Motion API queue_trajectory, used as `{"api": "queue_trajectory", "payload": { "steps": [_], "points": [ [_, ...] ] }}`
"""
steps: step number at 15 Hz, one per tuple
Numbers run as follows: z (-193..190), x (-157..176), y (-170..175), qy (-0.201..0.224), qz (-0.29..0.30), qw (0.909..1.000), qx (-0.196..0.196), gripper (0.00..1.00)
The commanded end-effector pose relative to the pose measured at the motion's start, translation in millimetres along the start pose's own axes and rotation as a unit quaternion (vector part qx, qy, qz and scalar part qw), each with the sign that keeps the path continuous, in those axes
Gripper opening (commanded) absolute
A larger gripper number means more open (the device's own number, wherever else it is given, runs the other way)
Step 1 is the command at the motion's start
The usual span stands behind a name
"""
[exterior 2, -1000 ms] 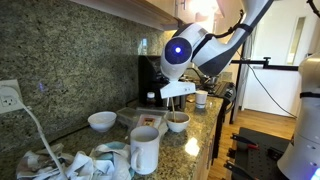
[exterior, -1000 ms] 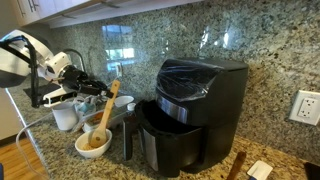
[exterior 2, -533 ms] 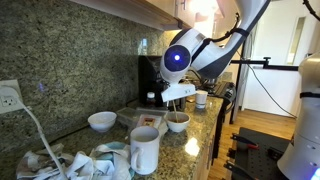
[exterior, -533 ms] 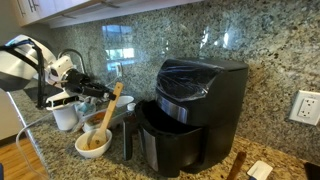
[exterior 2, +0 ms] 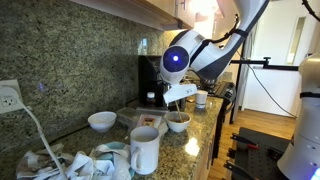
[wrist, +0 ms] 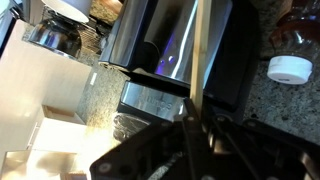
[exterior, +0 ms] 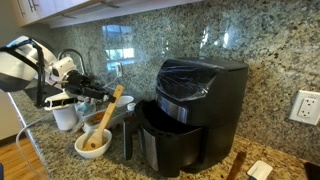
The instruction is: Use the wooden spoon to mix the contents of the white bowl
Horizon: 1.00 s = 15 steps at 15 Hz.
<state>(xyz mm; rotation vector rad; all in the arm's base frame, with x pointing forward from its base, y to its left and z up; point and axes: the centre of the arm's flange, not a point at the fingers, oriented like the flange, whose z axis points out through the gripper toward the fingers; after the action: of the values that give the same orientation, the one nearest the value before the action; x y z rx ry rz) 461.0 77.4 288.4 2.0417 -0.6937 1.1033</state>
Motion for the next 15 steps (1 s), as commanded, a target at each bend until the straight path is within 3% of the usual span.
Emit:
{"api": "queue_trajectory", "payload": {
  "steps": [1, 5, 11, 15],
  "points": [
    [-2, 9, 4, -0.029, 0.036, 0.9989, 0.004, 0.05],
    [-1, 11, 1, -0.028, 0.052, 0.9982, -0.005, 0.05],
    [8, 7, 2, 0.001, 0.027, 0.9993, -0.024, 0.05],
    [11, 6, 5, -0.005, 0.009, 0.9996, -0.027, 0.05]
  ]
}}
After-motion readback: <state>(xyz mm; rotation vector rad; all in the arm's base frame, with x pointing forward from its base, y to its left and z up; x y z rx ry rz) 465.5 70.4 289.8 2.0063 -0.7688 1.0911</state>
